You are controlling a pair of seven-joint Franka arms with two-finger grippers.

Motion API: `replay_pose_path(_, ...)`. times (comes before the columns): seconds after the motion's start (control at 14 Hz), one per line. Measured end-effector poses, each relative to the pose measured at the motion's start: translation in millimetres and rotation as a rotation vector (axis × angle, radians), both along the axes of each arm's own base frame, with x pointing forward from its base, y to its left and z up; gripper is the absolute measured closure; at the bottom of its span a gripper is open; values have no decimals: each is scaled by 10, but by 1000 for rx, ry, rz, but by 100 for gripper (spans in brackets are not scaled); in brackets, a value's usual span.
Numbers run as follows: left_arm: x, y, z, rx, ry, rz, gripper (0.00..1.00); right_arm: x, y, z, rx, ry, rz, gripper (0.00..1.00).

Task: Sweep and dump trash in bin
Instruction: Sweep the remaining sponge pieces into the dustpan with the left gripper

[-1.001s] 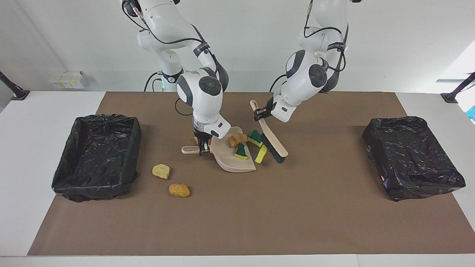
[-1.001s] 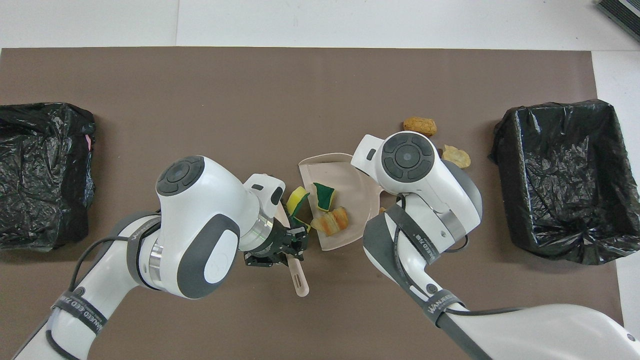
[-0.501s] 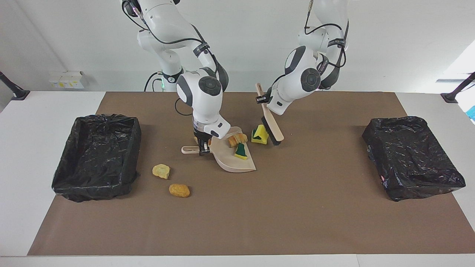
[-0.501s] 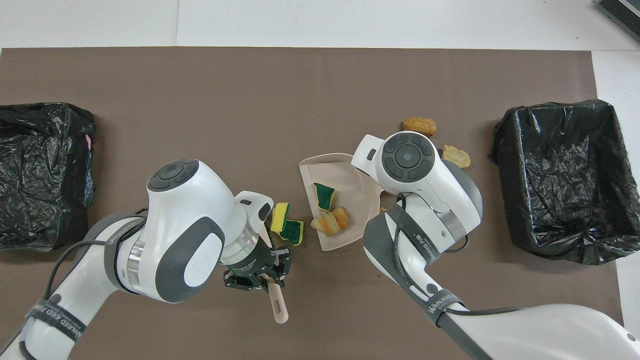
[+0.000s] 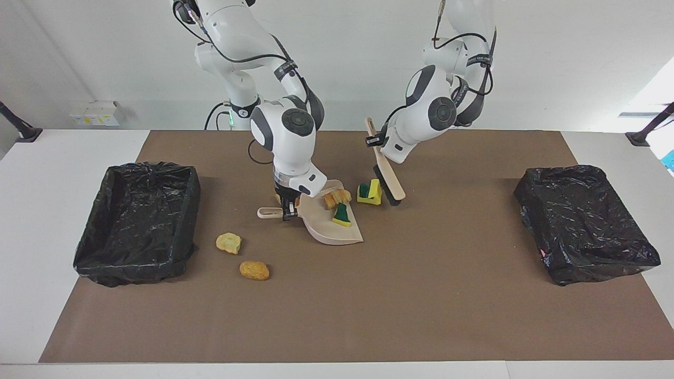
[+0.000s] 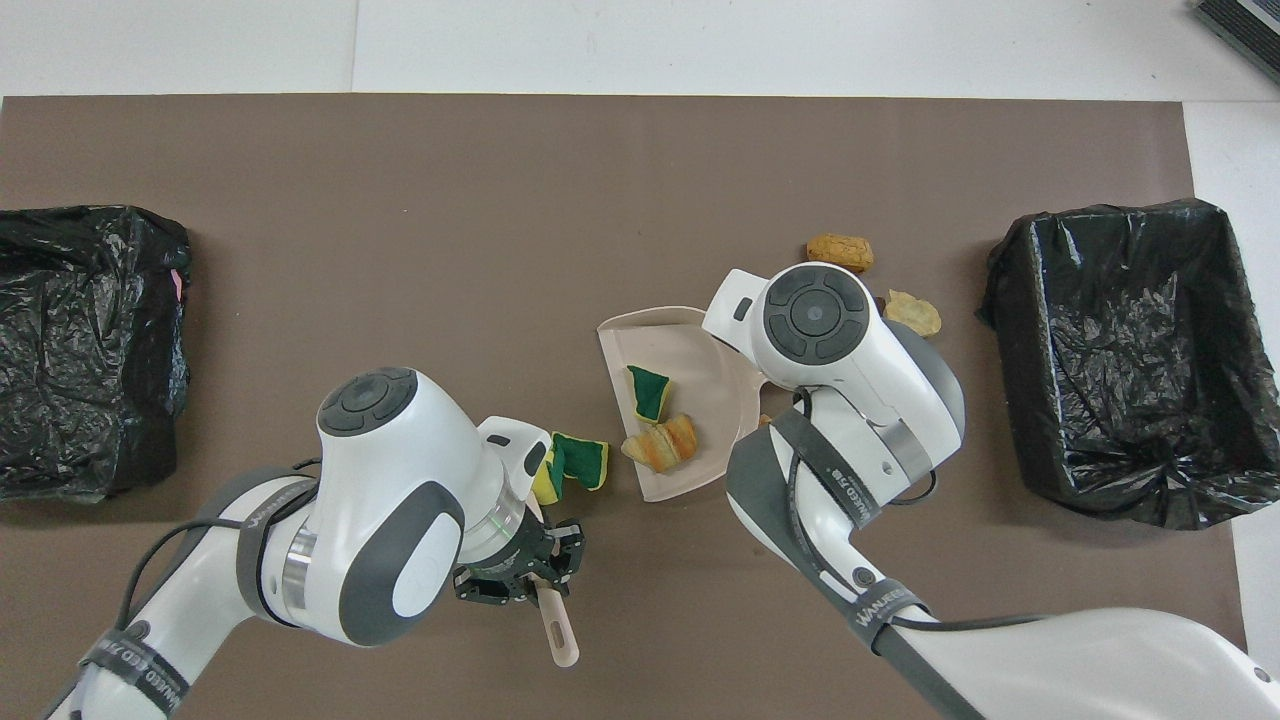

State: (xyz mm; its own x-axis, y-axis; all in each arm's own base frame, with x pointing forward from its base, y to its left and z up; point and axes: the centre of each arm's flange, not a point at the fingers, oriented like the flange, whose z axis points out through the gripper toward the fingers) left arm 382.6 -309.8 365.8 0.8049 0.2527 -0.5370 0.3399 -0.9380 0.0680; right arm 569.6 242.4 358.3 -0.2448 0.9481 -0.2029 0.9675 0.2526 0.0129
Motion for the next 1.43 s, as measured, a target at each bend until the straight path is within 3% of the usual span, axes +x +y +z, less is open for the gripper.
replay_pose_path(0.29,-23,-130,-77,-3,-64,21,74,2,-4,-11,1,0,-3,69)
replay_pose_path(0.79,230,-208,-118,-50,-186,72,74,10,2,-58,5,-1,-2,69)
replay_pose_path(1.14,350,-470,32,-127,-245,-47,74,-88,214,-69,9,-12,-26,69)
replay_pose_path(1.29,296,-555,47,-146,-234,-115,74,-103,219,-94,14,-11,-64,69)
replay_pose_path(1.43,258,-551,137,-167,-175,-204,74,-107,221,-98,22,-10,-89,69)
